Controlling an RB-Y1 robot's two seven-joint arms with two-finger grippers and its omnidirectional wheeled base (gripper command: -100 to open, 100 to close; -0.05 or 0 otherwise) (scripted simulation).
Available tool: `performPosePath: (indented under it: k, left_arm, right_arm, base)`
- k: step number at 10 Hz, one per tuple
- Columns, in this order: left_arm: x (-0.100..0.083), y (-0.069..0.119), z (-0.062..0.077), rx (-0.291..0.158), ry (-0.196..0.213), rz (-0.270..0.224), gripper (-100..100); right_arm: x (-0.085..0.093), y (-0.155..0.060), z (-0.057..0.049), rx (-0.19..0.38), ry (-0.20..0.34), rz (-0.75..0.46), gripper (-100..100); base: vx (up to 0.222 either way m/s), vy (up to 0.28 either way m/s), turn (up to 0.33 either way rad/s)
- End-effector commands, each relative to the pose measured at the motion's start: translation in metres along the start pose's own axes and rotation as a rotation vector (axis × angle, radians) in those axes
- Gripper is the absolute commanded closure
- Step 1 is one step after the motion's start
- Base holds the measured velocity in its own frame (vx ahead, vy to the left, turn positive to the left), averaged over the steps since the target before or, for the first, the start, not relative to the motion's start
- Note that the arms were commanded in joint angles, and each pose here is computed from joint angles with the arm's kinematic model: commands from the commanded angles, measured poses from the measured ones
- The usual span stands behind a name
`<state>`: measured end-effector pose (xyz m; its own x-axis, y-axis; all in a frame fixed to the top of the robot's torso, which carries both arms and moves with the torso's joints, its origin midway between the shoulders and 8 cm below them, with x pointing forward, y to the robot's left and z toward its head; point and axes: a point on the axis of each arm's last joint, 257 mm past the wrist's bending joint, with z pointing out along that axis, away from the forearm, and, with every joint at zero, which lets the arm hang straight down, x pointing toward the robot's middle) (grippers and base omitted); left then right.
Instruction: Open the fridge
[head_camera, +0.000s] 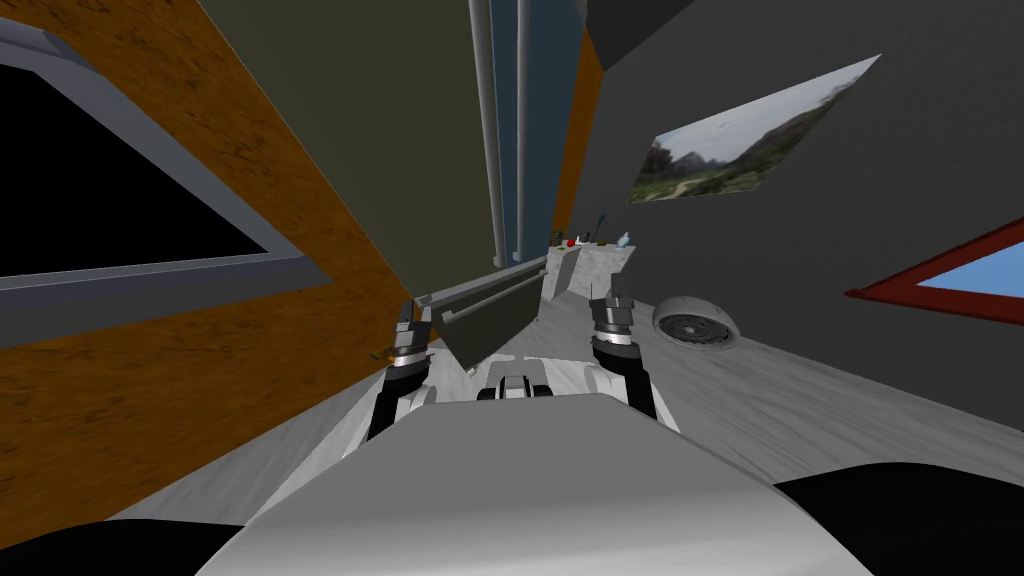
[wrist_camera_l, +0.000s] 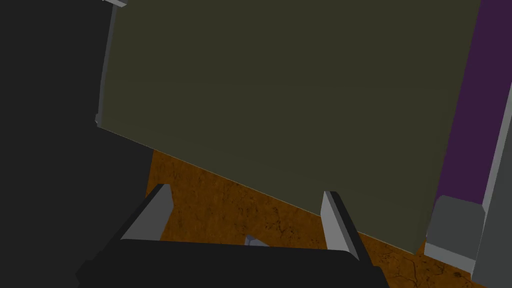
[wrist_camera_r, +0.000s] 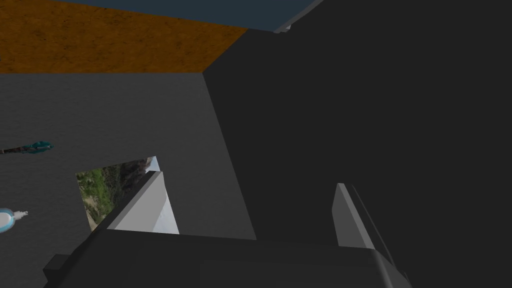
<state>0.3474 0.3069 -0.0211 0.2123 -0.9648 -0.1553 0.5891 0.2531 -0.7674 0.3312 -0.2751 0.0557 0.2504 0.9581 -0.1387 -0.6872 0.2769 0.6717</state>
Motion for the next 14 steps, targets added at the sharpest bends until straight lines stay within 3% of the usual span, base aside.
performPosePath:
  k: [1,14]
  left_arm:
    - [-0.002,0.028,-0.006,-0.055,0.026,0.012,-100]
    - [-0.033,0.135,-0.044,-0.273,-0.02,0.01,-100]
  right_arm:
    - [0.0,0.0,0.0,0.0,0.0,0.0,0]
    - [0.0,0.0,0.0,0.0,0.0,0.0,0]
  base:
    - [0.078,-0.029,0.087]
    - [0.057,-0.023,0.056]
